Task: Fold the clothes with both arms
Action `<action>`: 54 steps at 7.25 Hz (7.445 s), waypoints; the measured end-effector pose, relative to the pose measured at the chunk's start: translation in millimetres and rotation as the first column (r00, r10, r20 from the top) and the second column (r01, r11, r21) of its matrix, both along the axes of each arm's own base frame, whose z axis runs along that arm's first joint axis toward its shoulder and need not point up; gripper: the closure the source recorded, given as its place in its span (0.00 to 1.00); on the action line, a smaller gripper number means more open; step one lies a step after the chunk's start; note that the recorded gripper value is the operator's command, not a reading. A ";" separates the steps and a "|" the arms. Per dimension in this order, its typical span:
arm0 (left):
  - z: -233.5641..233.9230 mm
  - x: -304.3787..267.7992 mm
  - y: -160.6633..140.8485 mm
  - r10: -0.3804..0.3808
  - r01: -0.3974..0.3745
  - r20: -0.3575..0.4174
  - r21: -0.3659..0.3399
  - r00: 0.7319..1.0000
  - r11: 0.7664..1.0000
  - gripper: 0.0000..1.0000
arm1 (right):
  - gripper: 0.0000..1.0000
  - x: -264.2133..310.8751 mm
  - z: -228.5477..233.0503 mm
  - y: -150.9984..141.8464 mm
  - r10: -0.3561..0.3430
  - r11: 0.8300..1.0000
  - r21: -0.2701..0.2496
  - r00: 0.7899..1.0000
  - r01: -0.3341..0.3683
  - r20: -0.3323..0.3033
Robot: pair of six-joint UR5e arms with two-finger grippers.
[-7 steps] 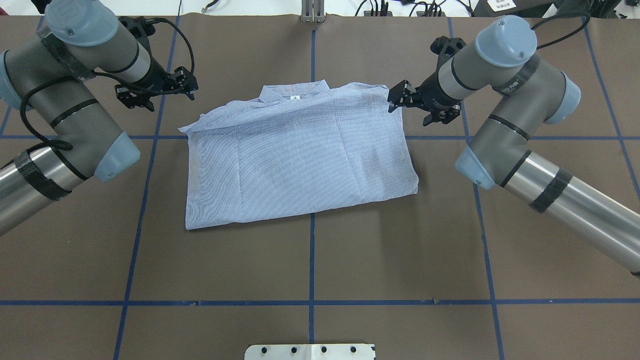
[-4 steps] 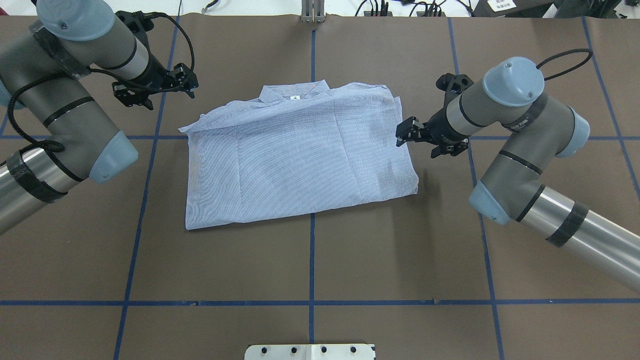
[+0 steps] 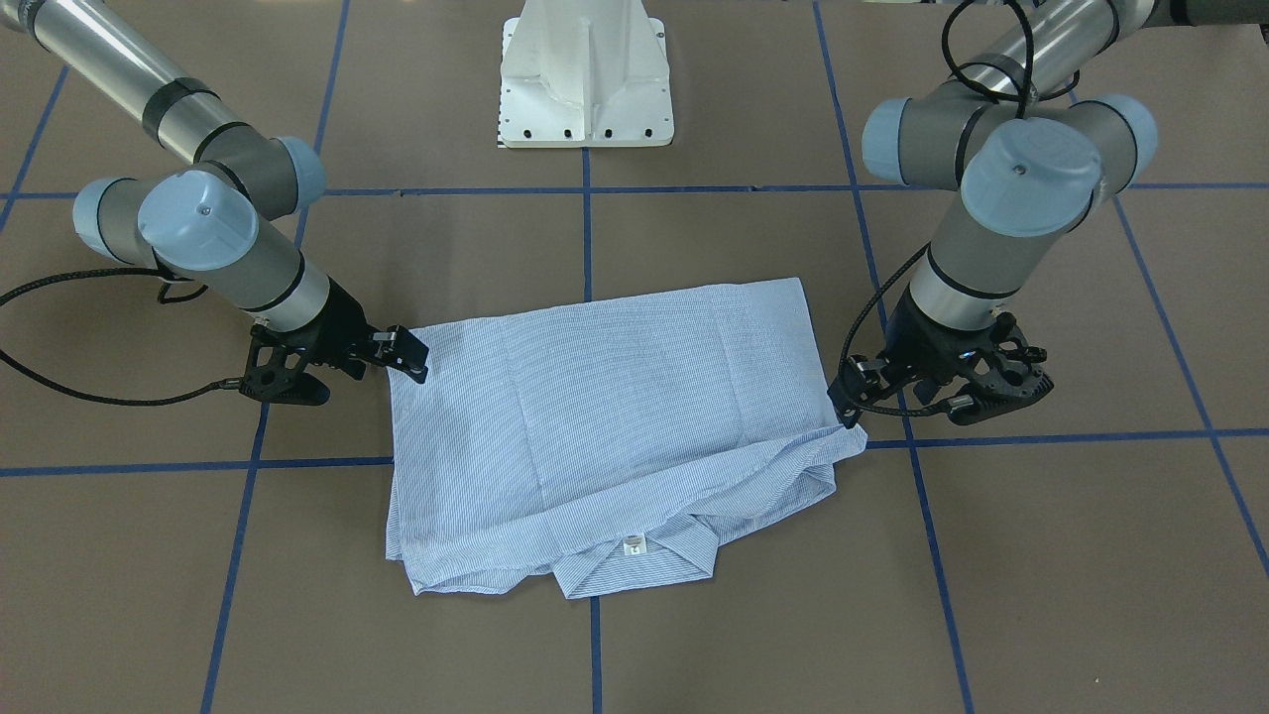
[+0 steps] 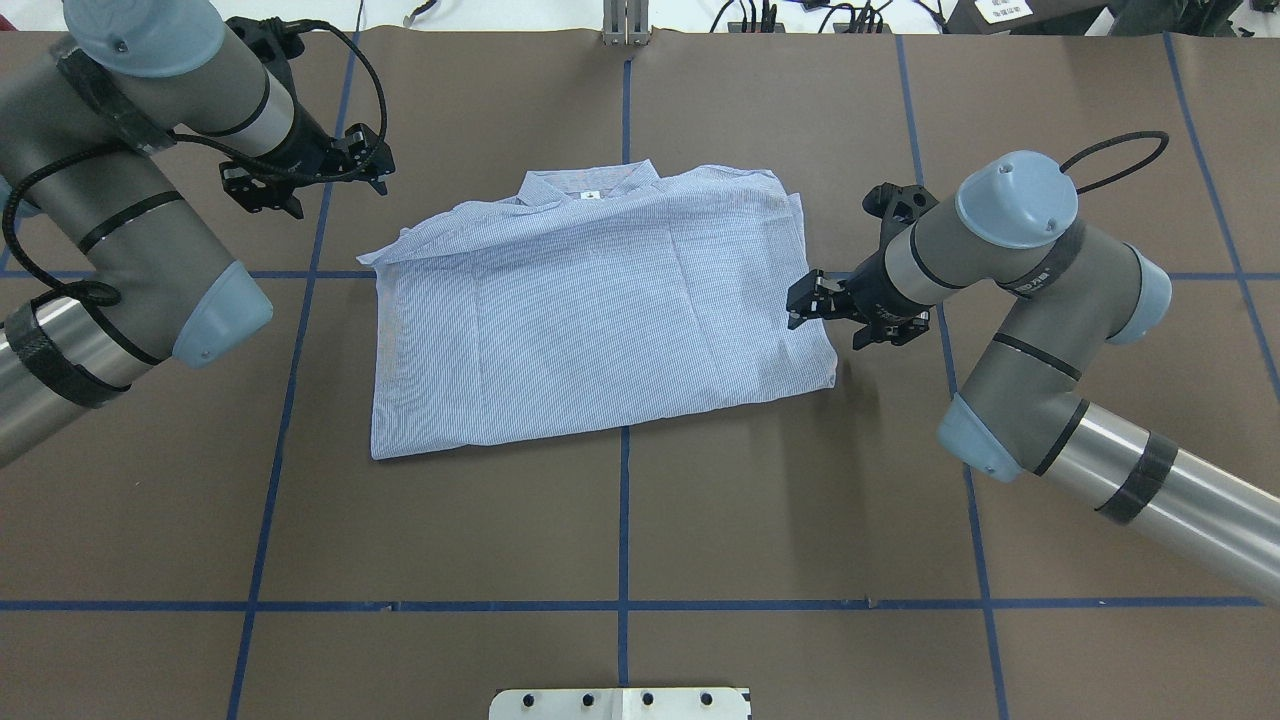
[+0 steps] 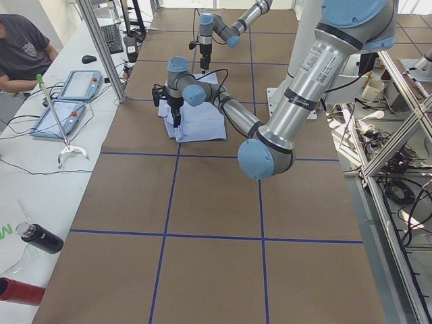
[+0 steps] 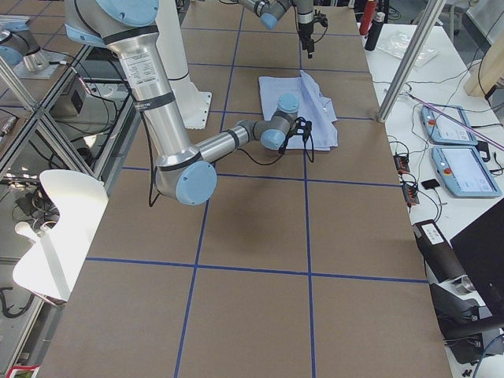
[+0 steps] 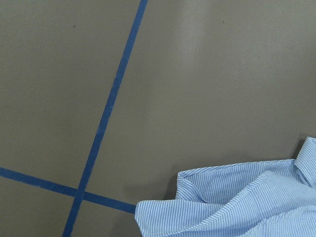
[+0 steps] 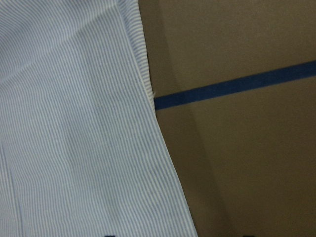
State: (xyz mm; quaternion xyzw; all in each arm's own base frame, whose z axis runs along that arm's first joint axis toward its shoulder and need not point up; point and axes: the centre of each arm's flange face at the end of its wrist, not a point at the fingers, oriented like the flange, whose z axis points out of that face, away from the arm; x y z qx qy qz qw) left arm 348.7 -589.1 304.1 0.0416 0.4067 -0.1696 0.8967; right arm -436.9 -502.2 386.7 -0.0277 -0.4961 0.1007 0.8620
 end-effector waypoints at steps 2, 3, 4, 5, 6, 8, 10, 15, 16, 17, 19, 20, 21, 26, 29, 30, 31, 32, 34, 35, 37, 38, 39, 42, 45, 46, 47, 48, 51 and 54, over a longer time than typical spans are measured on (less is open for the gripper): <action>-0.5 -1.5 0.8 -0.002 0.002 0.002 -0.002 1.000 1.000 0.00 | 1.00 -0.4 -2.3 2.9 -0.005 1.000 0.001 1.000 0.005 0.005; -0.4 -1.7 0.8 -0.003 0.003 0.003 -0.001 1.000 1.000 0.00 | 1.00 0.2 -3.8 4.1 -0.006 1.000 0.004 1.000 0.006 0.008; 0.0 -2.2 0.7 -0.003 0.003 0.003 -0.001 1.000 1.000 0.00 | 1.00 0.5 -5.5 5.4 -0.007 1.000 0.008 1.000 0.007 0.011; 0.4 -2.8 0.4 -0.004 0.004 0.003 -0.002 1.000 1.000 0.00 | 1.00 0.0 -6.1 7.2 -0.010 1.000 0.009 1.000 0.010 0.012; 0.5 -3.3 0.2 -0.005 0.005 0.004 -0.002 1.000 1.000 0.00 | 1.00 -0.3 -6.6 9.3 -0.015 1.000 0.009 1.000 0.014 0.014; 0.6 -6.4 -1.6 -0.011 0.011 0.005 -0.002 1.000 1.000 0.00 | 1.00 3.3 -7.0 16.2 -0.033 0.999 0.005 0.999 0.033 0.025; -1.9 -9.6 -1.8 -0.015 0.015 0.003 0.000 1.000 1.000 0.00 | 1.00 19.2 0.0 40.9 -0.086 0.996 -0.006 0.995 0.087 0.051; -11.0 -16.9 2.9 -0.019 0.019 0.007 -0.005 1.000 1.000 0.00 | 1.00 67.8 8.6 131.5 -0.171 0.985 0.002 0.982 0.171 0.076; -10.7 -17.4 2.9 -0.020 0.020 0.008 -0.005 1.000 1.000 0.00 | 1.00 78.2 11.1 150.6 -0.187 0.982 -0.003 0.979 0.188 0.075; -10.4 -17.7 3.0 -0.021 0.021 0.008 -0.005 1.000 1.000 0.00 | 1.00 87.7 12.6 177.0 -0.218 0.976 -0.007 0.973 0.219 0.074; -9.0 -18.2 3.0 -0.022 0.022 0.011 -0.006 1.000 1.000 0.00 | 1.00 103.3 18.9 224.4 -0.284 0.957 -0.037 0.957 0.286 0.063; -8.0 -18.3 3.1 -0.022 0.022 0.012 -0.007 1.000 1.000 0.00 | 1.00 107.4 25.9 243.4 -0.308 0.946 -0.087 0.950 0.312 0.054; -7.5 -18.4 3.2 -0.022 0.022 0.012 -0.007 1.000 1.000 0.00 | 0.86 107.4 32.0 261.2 -0.332 0.932 -0.138 0.942 0.335 0.046; -12.4 -18.2 19.5 -0.005 0.005 -0.007 0.007 1.000 1.000 0.00 | 0.00 119.1 15.8 266.4 -0.336 0.919 -0.189 0.938 0.347 0.087; -38.3 33.0 116.5 0.095 -0.100 -0.114 -0.038 0.989 0.994 0.00 | 0.00 140.2 -39.4 192.9 -0.165 0.980 -0.081 0.971 0.181 0.174; -52.6 62.8 158.8 0.111 -0.127 -0.169 -0.090 0.979 0.988 0.01 | 0.00 149.6 -54.4 174.0 -0.117 0.991 -0.047 0.974 0.128 0.194; -63.8 87.5 193.8 0.104 -0.139 -0.228 -0.143 0.968 0.980 0.01 | 0.00 155.4 -64.5 161.3 -0.079 0.996 -0.020 0.976 0.085 0.204; -68.3 108.3 219.4 0.072 -0.125 -0.267 -0.187 0.961 0.974 0.01 | 0.00 156.2 -70.9 153.5 -0.054 0.998 -0.001 0.977 0.055 0.208; -62.2 143.1 249.3 0.006 -0.068 -0.274 -0.219 0.962 0.973 0.01 | 0.00 153.8 -80.1 146.5 -0.036 0.999 0.021 0.975 0.032 0.217; -54.9 151.0 253.4 -0.018 -0.040 -0.267 -0.211 0.963 0.977 0.01 | 0.00 152.8 -81.5 145.5 -0.035 0.999 0.024 0.975 0.030 0.219; -32.1 173.0 271.0 -0.035 -0.018 -0.228 -0.226 0.973 0.974 0.01 | 0.00 150.0 -81.6 143.6 -0.033 0.999 0.026 0.975 0.028 0.218; -22.0 187.8 279.2 -0.041 -0.008 -0.204 -0.237 0.978 0.971 0.04 | 0.00 149.0 -81.7 142.9 -0.033 0.999 0.026 0.975 0.028 0.218; -15.7 196.0 282.6 -0.045 -0.002 -0.188 -0.245 0.981 0.970 0.12 | 0.00 148.3 -81.2 142.4 -0.033 0.999 0.025 0.976 0.028 0.217; -10.5 200.4 284.3 -0.047 0.002 -0.174 -0.252 0.984 0.968 0.25 | 0.00 147.9 -80.4 141.6 -0.032 0.999 0.024 0.976 0.027 0.215; -7.4 201.9 284.5 -0.043 0.000 -0.164 -0.255 0.985 0.967 0.40 | 0.00 147.6 -79.3 141.0 -0.031 0.999 0.022 0.977 0.027 0.213; -7.3 202.2 284.5 -0.042 -0.001 -0.163 -0.256 0.986 0.967 0.55 | 0.00 147.5 -78.9 140.8 -0.030 0.999 0.021 0.977 0.027 0.212; -7.7 202.4 284.6 -0.041 -0.002 -0.163 -0.256 0.986 0.967 0.77 | 0.00 147.8 -78.7 140.3 -0.029 0.999 0.020 0.977 0.025 0.211; -8.2 202.3 284.7 -0.040 -0.003 -0.163 -0.256 0.986 0.967 0.98 | 0.00 148.2 -78.5 139.8 -0.027 1.000 0.020 0.977 0.023 0.211; -13.6 198.9 284.7 -0.041 -0.005 -0.174 -0.253 0.984 0.967 1.00 | 0.00 148.9 -77.0 138.1 -0.023 1.000 0.017 0.978 0.020 0.208; -17.1 178.6 258.5 -0.082 0.039 -0.163 -0.253 0.983 0.967 1.00 | 0.00 152.9 -75.6 133.9 -0.010 1.000 0.015 0.979 0.008 0.206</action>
